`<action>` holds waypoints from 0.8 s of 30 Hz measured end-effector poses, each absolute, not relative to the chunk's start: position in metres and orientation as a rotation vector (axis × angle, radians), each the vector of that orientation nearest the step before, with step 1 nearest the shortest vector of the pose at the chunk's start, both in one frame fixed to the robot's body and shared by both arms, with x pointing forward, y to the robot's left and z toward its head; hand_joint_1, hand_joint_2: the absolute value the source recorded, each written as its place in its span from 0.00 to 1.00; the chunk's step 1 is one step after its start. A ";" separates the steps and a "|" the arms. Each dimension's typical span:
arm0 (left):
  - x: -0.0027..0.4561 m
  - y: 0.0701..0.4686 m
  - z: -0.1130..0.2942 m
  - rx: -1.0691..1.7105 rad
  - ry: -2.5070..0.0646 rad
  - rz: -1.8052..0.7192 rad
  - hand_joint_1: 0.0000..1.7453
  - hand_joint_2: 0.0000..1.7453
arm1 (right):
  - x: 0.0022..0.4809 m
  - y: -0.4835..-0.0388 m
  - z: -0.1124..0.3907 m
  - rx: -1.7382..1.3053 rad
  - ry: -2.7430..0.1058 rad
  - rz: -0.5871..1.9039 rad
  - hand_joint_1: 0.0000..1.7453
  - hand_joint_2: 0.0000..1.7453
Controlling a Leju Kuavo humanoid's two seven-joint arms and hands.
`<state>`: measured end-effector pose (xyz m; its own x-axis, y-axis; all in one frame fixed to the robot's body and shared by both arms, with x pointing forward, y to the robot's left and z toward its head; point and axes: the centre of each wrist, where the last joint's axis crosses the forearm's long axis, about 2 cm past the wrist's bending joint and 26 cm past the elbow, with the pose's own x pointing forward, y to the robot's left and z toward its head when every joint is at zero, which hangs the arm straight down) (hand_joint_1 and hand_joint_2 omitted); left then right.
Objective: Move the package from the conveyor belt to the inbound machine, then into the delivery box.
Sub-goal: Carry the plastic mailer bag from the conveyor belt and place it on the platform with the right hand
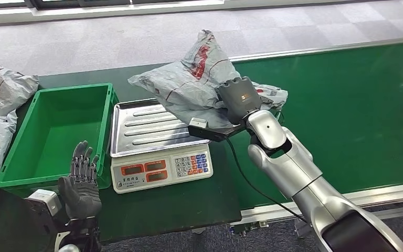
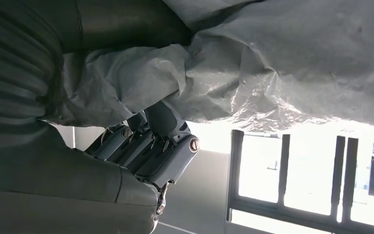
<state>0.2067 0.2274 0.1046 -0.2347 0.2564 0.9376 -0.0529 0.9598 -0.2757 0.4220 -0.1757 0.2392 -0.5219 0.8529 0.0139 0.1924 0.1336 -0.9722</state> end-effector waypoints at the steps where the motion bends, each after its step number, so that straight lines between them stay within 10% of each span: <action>1: 0.207 0.228 0.105 -0.151 -1.787 0.289 0.00 0.00 | 0.422 -0.174 0.239 -1.003 -1.817 1.426 1.00 1.00; 23: 0.223 0.227 0.114 -0.177 -1.806 0.277 0.00 0.00 | 0.376 -0.080 0.167 -0.457 -1.943 1.496 1.00 1.00; 24: 0.224 0.226 0.114 -0.180 -1.807 0.274 0.00 0.00 | 0.375 -0.080 0.165 -0.452 -1.941 1.495 0.78 1.00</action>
<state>0.2240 0.2261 0.1139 -0.2506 0.2661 0.9308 -0.0220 0.9597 -0.2803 0.3747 -0.0798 0.1655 -0.7365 0.6174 0.2765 -0.1097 0.2943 -0.9494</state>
